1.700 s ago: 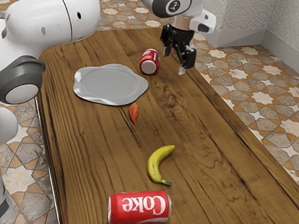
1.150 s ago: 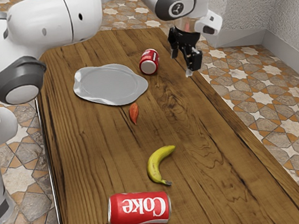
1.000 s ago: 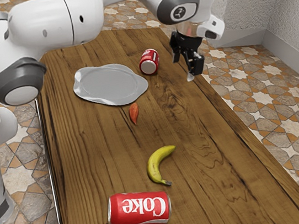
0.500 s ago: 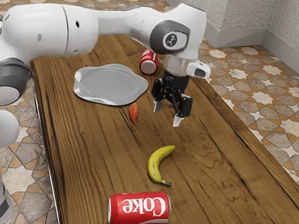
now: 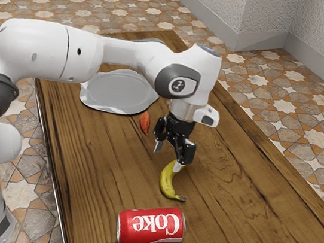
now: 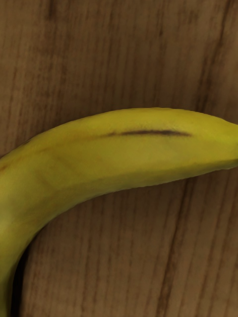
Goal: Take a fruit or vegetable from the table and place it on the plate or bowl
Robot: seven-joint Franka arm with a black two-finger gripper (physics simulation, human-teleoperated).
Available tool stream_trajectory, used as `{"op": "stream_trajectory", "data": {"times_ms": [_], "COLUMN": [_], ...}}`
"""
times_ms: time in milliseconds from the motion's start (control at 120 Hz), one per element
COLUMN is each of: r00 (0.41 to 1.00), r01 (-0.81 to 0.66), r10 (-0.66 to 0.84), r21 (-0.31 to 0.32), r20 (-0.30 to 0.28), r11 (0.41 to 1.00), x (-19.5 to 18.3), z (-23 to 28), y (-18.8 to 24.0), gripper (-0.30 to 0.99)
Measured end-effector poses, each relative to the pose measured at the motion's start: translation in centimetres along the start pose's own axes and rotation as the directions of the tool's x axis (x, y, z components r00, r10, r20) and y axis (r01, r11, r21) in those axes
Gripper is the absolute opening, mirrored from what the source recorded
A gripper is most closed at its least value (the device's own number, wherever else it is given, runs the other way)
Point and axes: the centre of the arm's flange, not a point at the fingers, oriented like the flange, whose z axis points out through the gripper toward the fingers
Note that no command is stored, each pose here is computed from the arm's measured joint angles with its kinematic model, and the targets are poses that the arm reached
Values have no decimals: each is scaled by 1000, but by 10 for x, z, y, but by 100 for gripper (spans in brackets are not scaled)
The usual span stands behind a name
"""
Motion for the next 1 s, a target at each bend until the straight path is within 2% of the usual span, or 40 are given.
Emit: {"op": "stream_trajectory", "data": {"times_ms": [283,1000], "r00": [996,993], "r01": [-20,-14], "r10": [22,19], "r21": [26,40], "r20": [-88,-118], "r11": [999,999], "x": [-8,-6], "z": [-10,24], "y": [9,17], "gripper": [69,69]}}
